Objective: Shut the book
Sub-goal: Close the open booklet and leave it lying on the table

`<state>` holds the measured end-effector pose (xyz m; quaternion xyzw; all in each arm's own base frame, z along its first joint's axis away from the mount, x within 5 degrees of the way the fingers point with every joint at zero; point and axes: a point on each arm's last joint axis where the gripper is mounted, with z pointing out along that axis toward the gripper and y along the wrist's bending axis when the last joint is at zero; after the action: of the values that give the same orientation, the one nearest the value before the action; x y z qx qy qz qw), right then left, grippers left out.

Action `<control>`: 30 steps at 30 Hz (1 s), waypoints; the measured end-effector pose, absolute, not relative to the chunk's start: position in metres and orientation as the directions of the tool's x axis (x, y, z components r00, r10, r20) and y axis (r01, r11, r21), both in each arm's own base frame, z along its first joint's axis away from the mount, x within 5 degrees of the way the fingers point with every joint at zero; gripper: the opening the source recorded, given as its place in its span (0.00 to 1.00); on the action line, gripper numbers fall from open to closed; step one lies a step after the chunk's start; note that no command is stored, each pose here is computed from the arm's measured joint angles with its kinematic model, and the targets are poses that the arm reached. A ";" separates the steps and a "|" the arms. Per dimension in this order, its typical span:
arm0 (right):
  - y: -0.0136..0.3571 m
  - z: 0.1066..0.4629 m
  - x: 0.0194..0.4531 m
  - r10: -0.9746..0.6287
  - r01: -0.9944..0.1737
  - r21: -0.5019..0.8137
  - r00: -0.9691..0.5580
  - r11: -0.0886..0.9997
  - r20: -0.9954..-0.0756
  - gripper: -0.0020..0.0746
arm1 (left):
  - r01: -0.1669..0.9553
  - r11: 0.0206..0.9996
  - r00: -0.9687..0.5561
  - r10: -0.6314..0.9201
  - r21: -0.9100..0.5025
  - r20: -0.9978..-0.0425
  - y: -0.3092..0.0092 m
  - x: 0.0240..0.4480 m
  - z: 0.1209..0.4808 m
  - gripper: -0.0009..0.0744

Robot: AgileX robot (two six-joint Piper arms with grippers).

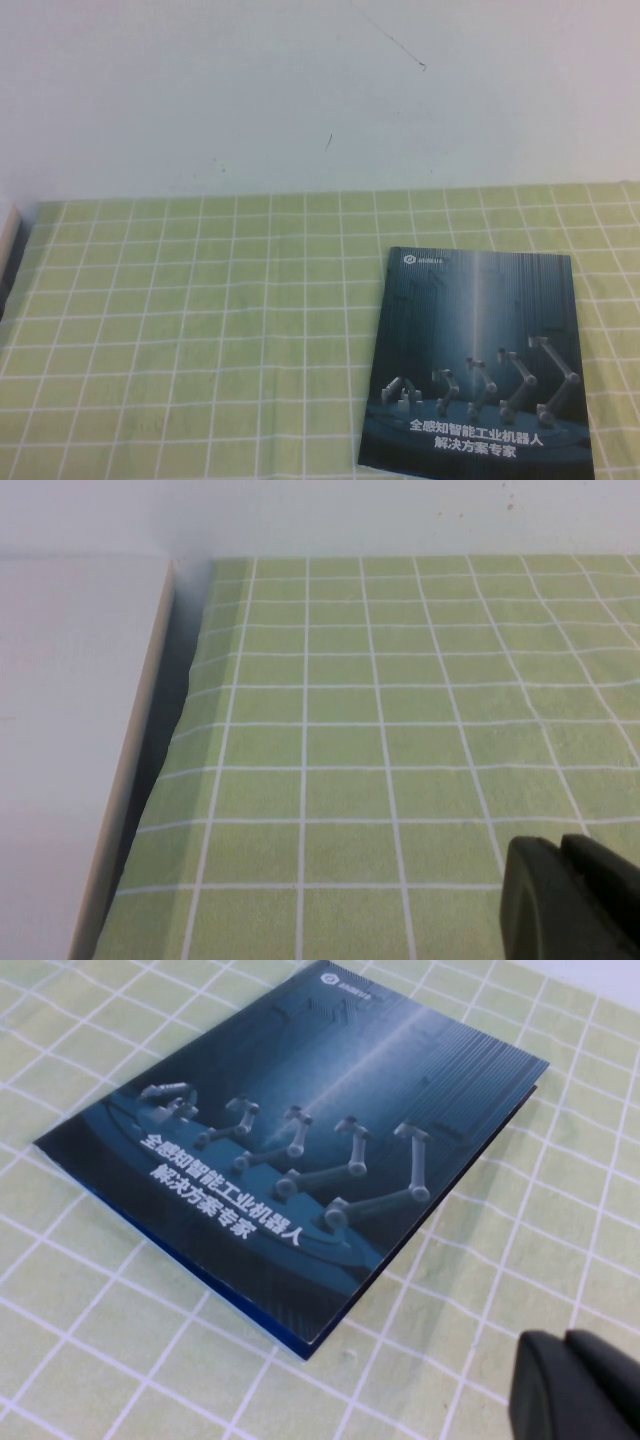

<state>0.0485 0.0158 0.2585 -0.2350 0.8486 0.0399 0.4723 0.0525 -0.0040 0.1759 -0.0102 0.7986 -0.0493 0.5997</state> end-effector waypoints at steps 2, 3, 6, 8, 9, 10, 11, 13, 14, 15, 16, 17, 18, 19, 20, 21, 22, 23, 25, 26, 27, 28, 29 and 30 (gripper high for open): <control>0.016 0.258 0.049 -0.361 -0.437 -0.154 -0.443 0.886 -0.820 0.02 | 0.043 0.995 -0.280 -0.075 -0.091 -0.957 -0.004 0.052 0.176 0.01; 0.016 0.258 0.049 -0.361 -0.437 -0.154 -0.443 0.886 -0.820 0.02 | 0.043 0.995 -0.280 -0.075 -0.091 -0.957 -0.004 0.052 0.176 0.01; 0.016 0.258 0.049 -0.361 -0.437 -0.154 -0.443 0.886 -0.820 0.02 | 0.043 0.995 -0.280 -0.073 -0.089 -0.957 -0.004 0.052 0.176 0.01; 0.016 0.259 0.048 -0.361 -0.436 -0.154 -0.443 0.886 -0.821 0.02 | 0.043 0.995 -0.280 -0.073 -0.089 -0.957 -0.004 0.052 0.176 0.01; 0.016 0.259 0.048 -0.360 -0.436 -0.154 -0.441 0.887 -0.822 0.02 | 0.043 0.995 -0.280 -0.073 -0.089 -0.957 -0.004 0.052 0.176 0.01; 0.014 0.260 0.048 -0.367 -0.425 -0.175 -0.427 0.888 -0.827 0.02 | 0.043 0.995 -0.280 -0.073 -0.089 -0.957 -0.004 0.052 0.176 0.01; 0.011 0.261 0.047 -0.379 -0.407 -0.207 -0.404 0.890 -0.832 0.02 | 0.043 0.995 -0.280 -0.074 -0.089 -0.957 -0.004 0.052 0.176 0.01; 0.004 0.266 0.046 -0.408 -0.340 -0.292 -0.350 0.894 -0.843 0.02 | 0.044 0.995 -0.280 -0.075 -0.091 -0.957 -0.004 0.052 0.176 0.01; 0.000 0.268 0.045 -0.416 -0.300 -0.323 -0.330 0.898 -0.848 0.02 | 0.044 0.995 -0.280 -0.075 -0.091 -0.957 -0.004 0.052 0.176 0.01; -0.003 0.269 0.043 -0.417 -0.267 -0.341 -0.322 0.901 -0.850 0.02 | 0.044 0.995 -0.280 -0.075 -0.091 -0.957 -0.004 0.052 0.176 0.01; -0.005 0.270 0.041 -0.411 -0.227 -0.353 -0.315 0.908 -0.856 0.02 | 0.044 0.995 -0.280 -0.075 -0.091 -0.957 -0.004 0.052 0.176 0.01; -0.008 0.271 0.038 -0.404 -0.185 -0.363 -0.308 0.913 -0.861 0.02 | 0.044 0.995 -0.280 -0.075 -0.091 -0.957 -0.004 0.052 0.176 0.01; -0.010 0.273 0.036 -0.399 -0.142 -0.373 -0.302 0.917 -0.865 0.02 | 0.044 0.995 -0.280 -0.075 -0.091 -0.957 -0.004 0.052 0.176 0.01; -0.013 0.274 0.033 -0.399 -0.097 -0.388 -0.302 0.916 -0.866 0.02 | 0.044 0.995 -0.280 -0.075 -0.091 -0.957 -0.004 0.052 0.176 0.01; -0.016 0.274 0.031 -0.387 -0.051 -0.391 -0.305 0.919 -0.870 0.02 | 0.044 0.995 -0.280 -0.075 -0.091 -0.957 -0.004 0.052 0.176 0.01; -0.017 0.275 0.030 -0.364 -0.015 -0.378 -0.304 0.926 -0.880 0.02 | 0.044 0.995 -0.280 -0.075 -0.091 -0.957 -0.004 0.052 0.176 0.01; -0.018 0.276 0.028 -0.316 0.031 -0.341 -0.303 0.940 -0.899 0.02 | 0.044 0.995 -0.280 -0.075 -0.091 -0.957 -0.004 0.052 0.176 0.01; -0.018 0.276 0.027 -0.268 0.060 -0.297 -0.296 0.953 -0.917 0.02 | 0.044 0.995 -0.280 -0.075 -0.091 -0.957 -0.004 0.052 0.176 0.01; -0.017 0.277 0.027 -0.194 0.106 -0.231 -0.278 0.967 -0.941 0.02 | 0.044 0.995 -0.280 -0.075 -0.091 -0.957 -0.004 0.052 0.176 0.01; -0.016 0.277 0.028 -0.174 0.121 -0.211 -0.263 0.970 -0.949 0.02 | 0.044 0.995 -0.280 -0.075 -0.091 -0.957 -0.004 0.052 0.176 0.01; -0.016 0.275 0.030 -0.164 0.131 -0.200 -0.243 0.971 -0.956 0.02 | 0.044 0.995 -0.280 -0.075 -0.091 -0.957 -0.004 0.052 0.176 0.01; -0.015 0.272 0.033 -0.155 0.138 -0.189 -0.223 0.972 -0.962 0.02 | 0.044 0.995 -0.280 -0.075 -0.091 -0.957 -0.004 0.052 0.176 0.01; -0.014 0.267 0.037 -0.143 0.143 -0.175 -0.206 0.974 -0.968 0.02 | 0.044 0.995 -0.280 -0.075 -0.091 -0.957 -0.004 0.052 0.176 0.01; -0.014 0.261 0.040 -0.136 0.144 -0.166 -0.194 0.976 -0.971 0.02 | 0.044 0.995 -0.280 -0.075 -0.091 -0.957 -0.004 0.052 0.176 0.01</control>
<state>0.0399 -0.0136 0.2614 0.0025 0.7648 -0.1104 0.6347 0.0525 -0.0041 0.1759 -0.0099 0.7986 -0.0495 0.5997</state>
